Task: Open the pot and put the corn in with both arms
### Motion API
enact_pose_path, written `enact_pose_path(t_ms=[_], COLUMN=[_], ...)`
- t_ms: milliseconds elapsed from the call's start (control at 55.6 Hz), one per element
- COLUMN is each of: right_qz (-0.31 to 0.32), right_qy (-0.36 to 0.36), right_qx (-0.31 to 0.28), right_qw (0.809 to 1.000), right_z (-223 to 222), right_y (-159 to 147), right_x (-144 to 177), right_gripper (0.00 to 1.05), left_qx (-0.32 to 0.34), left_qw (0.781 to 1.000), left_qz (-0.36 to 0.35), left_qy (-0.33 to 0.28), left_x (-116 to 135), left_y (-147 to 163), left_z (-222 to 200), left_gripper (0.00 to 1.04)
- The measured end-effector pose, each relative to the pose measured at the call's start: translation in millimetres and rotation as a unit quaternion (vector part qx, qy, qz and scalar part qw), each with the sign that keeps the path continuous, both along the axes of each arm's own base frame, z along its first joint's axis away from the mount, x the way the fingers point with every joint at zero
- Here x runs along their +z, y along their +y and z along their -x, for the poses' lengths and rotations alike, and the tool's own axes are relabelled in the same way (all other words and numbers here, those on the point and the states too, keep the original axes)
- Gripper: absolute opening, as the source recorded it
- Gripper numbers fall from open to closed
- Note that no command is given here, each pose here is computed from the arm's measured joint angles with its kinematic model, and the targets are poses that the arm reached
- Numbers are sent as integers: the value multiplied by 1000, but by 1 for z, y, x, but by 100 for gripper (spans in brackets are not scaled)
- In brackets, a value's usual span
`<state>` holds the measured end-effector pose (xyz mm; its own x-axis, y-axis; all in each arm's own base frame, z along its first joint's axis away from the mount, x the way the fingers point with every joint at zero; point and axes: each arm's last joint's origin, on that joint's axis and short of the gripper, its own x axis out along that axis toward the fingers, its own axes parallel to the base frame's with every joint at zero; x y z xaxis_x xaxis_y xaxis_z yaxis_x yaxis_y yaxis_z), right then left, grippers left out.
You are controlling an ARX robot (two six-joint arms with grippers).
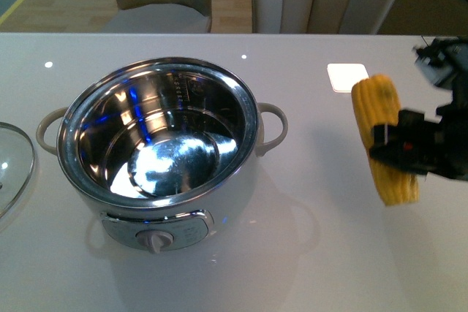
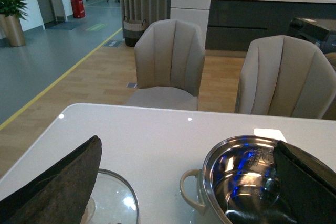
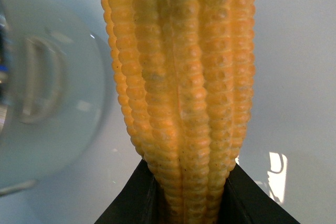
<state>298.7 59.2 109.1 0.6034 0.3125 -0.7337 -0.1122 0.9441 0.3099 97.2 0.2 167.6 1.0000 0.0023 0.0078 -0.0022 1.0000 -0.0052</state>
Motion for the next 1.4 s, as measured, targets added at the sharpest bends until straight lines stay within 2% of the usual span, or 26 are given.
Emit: enact_pose_path(t_ms=[72,180,468,863,1079,1115,1259,1403], right_qz=[-30,-82,-155,-146,-122,-118,-104,-104], right_qy=[-17,-36,-21,37,67,71,84,69], right_qx=[-7,-2,31,77,92,93,96,98], right_qw=[999,996,987,986,986,986,986,987], right_z=[-4,-12,-29,-39,-36,-36,-33,-34], right_y=[7,36,111,187,206,207,209,209], right_x=[17,41,57,37,18,14,5,6], right_gripper=[20,19,18,16,16,22,57,79], left_qx=[0,0,0,0,0,0,0,0], left_qw=[1000,1000,1000,1000,1000,1000,1000,1000], left_qz=[0,0,0,0,0,0,0,0], left_qy=[0,0,0,0,0,0,0,0], left_x=[0,0,0,0,0,0,0,0], left_y=[0,0,0,0,0,0,0,0], left_z=[0,0,0,0,0,0,0,0], left_gripper=[98,98,98,98,98,98,98,98])
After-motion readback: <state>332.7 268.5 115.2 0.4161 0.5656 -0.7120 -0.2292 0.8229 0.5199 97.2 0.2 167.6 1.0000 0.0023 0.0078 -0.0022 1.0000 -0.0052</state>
